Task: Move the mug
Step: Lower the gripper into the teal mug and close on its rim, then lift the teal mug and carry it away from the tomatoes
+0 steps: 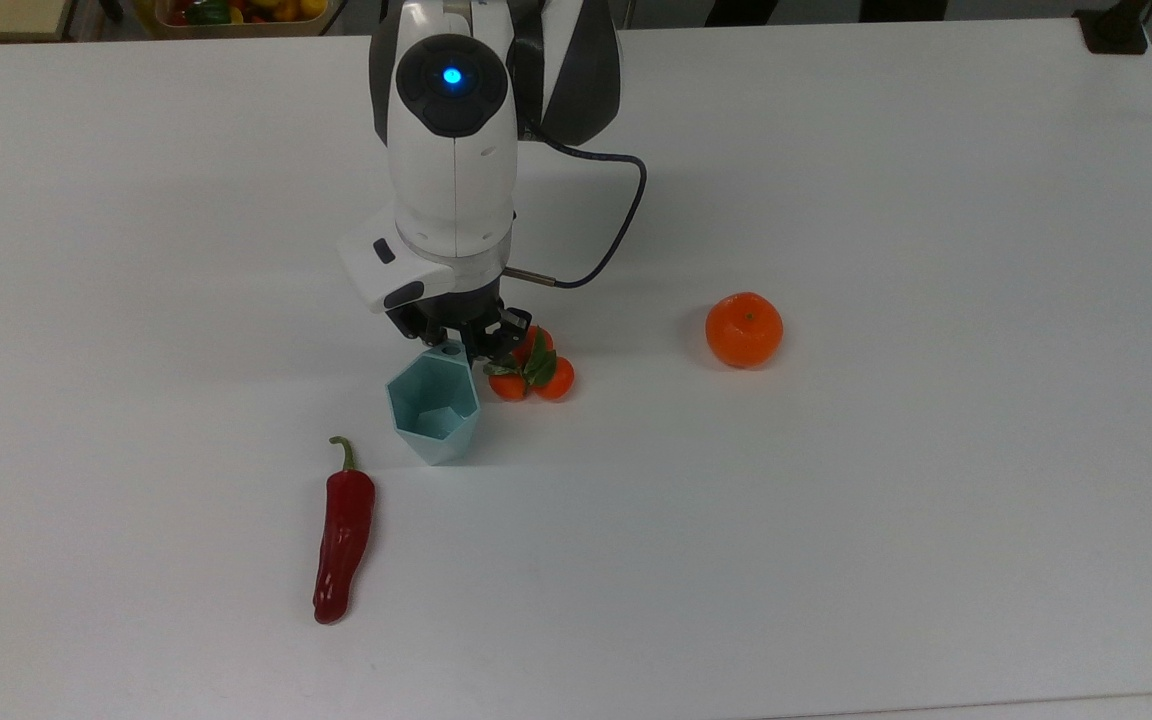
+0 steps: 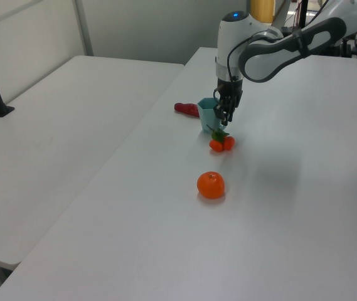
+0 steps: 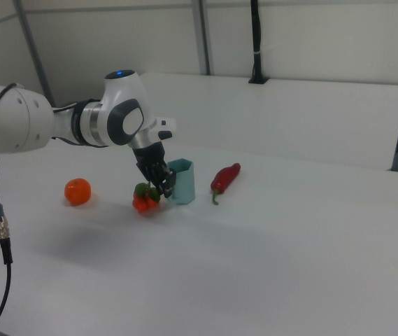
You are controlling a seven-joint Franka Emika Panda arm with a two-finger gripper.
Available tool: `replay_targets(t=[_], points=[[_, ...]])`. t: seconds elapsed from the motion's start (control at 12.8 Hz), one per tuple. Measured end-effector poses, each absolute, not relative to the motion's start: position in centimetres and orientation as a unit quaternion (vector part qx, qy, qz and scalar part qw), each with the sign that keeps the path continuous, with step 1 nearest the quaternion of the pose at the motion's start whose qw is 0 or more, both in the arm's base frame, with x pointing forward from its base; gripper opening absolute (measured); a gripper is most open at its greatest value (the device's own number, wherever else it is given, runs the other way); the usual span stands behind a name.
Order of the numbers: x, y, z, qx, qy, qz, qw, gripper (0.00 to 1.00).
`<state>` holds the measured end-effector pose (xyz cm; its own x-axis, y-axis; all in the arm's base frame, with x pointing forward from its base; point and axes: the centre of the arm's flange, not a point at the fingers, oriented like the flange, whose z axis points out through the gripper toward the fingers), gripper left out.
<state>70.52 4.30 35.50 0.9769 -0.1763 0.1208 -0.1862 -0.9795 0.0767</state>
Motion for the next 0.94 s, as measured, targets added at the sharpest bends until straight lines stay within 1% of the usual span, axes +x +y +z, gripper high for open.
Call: replay_targets(t=[0.55,0.94], points=[[70.6,4.2,36.0,0.993,-0.092,0.061,0.043,0.25],[70.3,3.8,41.7,0.989,-0.097,0.101,0.038,0.25]])
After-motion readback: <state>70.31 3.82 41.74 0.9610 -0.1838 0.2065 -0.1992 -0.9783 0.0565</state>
